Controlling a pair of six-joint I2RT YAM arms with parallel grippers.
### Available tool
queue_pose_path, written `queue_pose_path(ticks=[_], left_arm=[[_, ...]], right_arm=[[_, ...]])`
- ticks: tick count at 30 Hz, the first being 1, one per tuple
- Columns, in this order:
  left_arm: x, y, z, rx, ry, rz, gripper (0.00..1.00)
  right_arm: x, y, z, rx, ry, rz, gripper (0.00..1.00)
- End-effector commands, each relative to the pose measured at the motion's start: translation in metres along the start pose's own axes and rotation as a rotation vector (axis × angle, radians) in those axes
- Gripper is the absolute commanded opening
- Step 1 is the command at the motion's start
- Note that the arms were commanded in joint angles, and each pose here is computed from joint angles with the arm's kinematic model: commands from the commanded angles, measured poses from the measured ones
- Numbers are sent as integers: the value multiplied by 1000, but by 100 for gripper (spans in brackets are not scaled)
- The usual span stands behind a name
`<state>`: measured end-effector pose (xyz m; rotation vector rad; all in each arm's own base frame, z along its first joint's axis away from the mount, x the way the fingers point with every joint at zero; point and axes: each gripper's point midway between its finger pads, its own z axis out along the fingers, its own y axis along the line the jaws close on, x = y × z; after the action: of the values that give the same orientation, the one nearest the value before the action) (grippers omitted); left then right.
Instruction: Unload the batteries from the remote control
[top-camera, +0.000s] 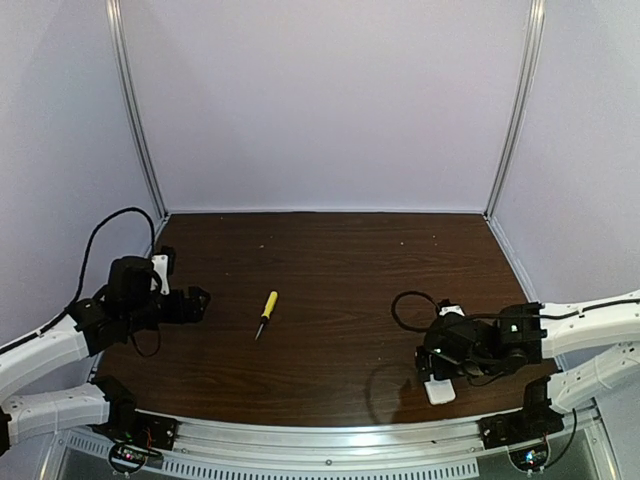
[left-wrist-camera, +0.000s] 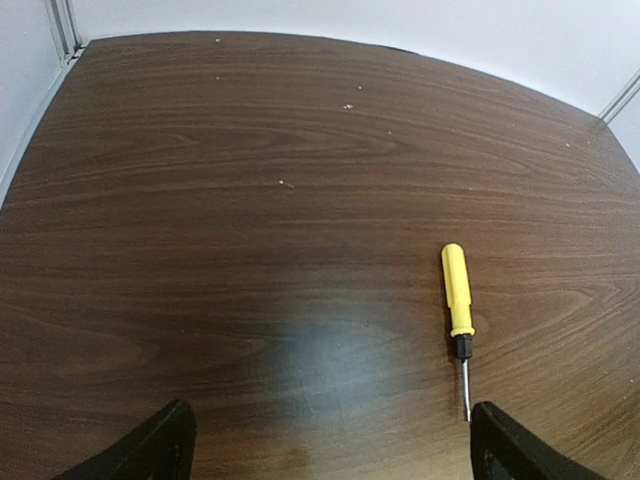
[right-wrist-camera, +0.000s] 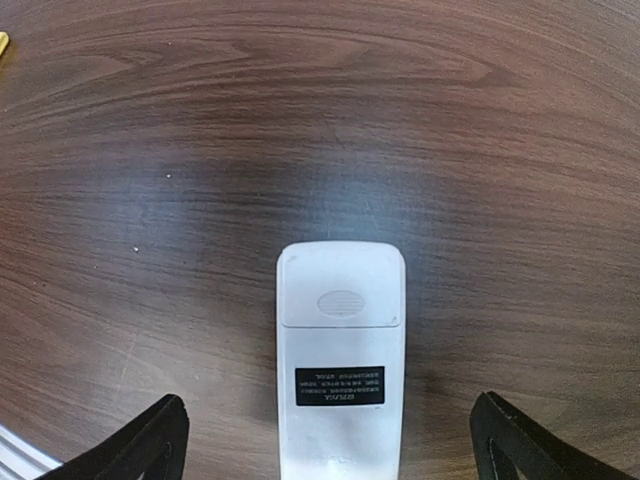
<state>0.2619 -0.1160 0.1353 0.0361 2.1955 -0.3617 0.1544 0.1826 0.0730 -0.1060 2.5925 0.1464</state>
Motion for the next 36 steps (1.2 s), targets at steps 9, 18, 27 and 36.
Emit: queue_pose_path(ticks=[9,18,27,36], left_arm=[[25,12,-1,-51,28,-18,97],[29,14,-1,-56,31,-25,97],[31,16,1,-68,34,-27,97],[32,18,2,-77,36,-27,97]], right_arm=[[40,-23,19,-13,29,78,100],[61,-14,33,-33,77,42,95],[70,-8,35,8,95,-12,79],[71,0,36,6,91,-59,54]])
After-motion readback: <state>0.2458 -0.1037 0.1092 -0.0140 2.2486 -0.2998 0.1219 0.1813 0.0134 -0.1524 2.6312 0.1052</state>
